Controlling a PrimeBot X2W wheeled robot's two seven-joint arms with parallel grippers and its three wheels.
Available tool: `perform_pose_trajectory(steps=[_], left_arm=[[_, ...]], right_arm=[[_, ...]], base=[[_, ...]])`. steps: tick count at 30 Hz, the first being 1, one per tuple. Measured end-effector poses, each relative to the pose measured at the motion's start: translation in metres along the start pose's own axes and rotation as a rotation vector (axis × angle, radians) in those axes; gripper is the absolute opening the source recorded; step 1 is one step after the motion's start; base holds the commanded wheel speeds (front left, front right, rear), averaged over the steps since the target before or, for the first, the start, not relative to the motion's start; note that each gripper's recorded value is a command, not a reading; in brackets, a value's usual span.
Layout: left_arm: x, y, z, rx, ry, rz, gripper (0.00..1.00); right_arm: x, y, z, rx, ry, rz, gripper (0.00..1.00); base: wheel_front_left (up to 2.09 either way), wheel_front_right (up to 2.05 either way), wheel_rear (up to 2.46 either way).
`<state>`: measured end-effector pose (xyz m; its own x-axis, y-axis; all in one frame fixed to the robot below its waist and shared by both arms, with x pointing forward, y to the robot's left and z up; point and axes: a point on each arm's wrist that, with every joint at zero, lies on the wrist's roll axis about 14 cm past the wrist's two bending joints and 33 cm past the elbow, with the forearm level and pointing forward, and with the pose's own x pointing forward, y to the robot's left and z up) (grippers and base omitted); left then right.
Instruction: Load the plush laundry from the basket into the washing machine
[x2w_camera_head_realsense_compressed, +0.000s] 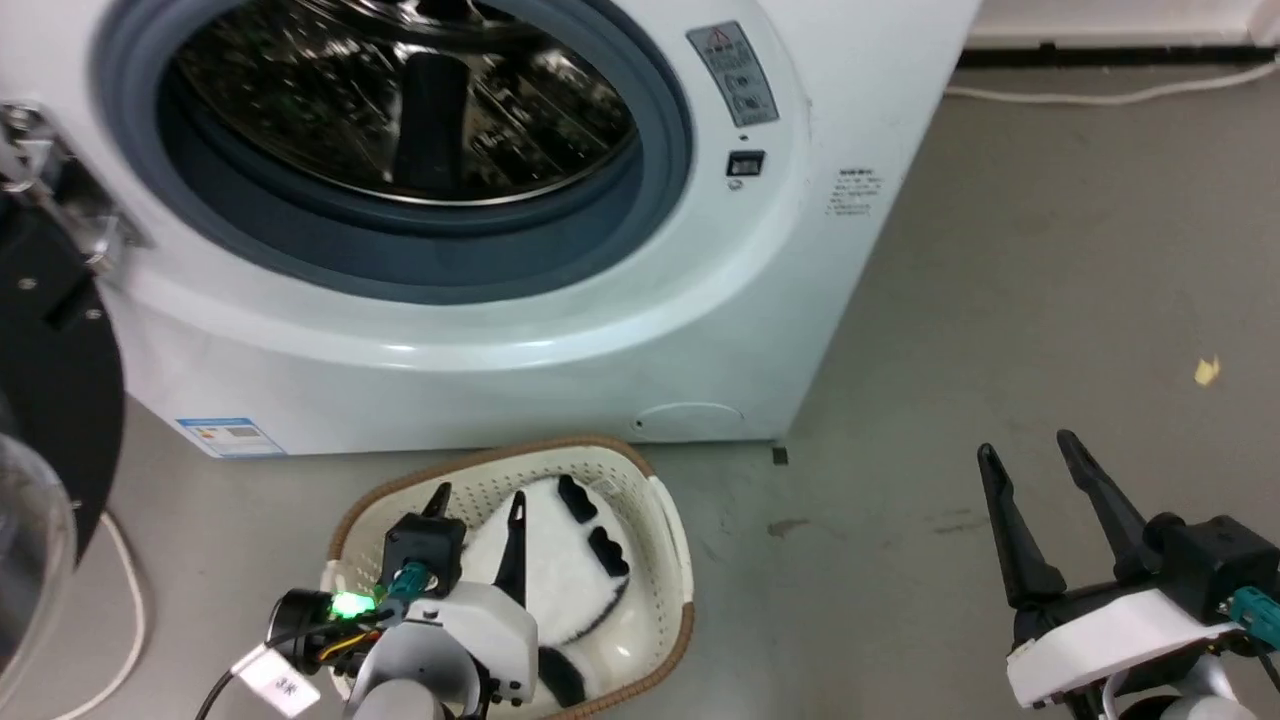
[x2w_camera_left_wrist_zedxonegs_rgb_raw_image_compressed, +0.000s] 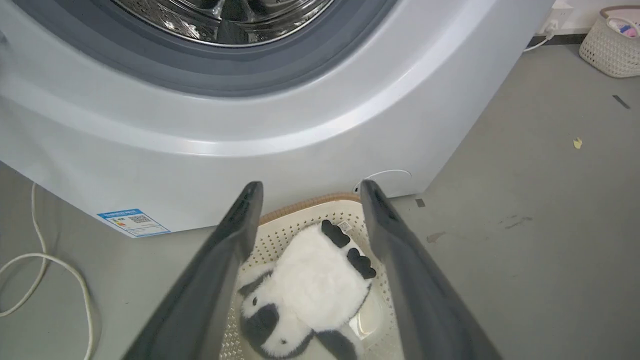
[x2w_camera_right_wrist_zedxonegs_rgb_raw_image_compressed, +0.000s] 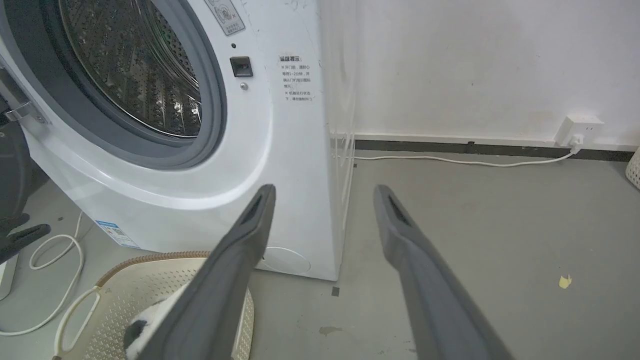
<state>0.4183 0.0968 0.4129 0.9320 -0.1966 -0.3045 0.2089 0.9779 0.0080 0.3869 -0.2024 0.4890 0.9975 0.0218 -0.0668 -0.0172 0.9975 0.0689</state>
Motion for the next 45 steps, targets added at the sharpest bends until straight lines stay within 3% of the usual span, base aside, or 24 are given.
perform_pose_trajectory(steps=[28, 45], left_arm=[[0.077, -0.034, -0.126, 0.0, 0.418, -0.148, 1.0], [0.099, -0.035, -0.209, 0.127, 0.726, -0.182, 1.0]], right_arm=[[0.019, -0.04, -0.042, 0.105, 0.07, -0.126, 1.0], [0.025, -0.059, -0.074, 0.12, 0.132, -0.185, 1.0]], base=[[0.0, 0.0, 0.0], [0.0, 0.0, 0.0]])
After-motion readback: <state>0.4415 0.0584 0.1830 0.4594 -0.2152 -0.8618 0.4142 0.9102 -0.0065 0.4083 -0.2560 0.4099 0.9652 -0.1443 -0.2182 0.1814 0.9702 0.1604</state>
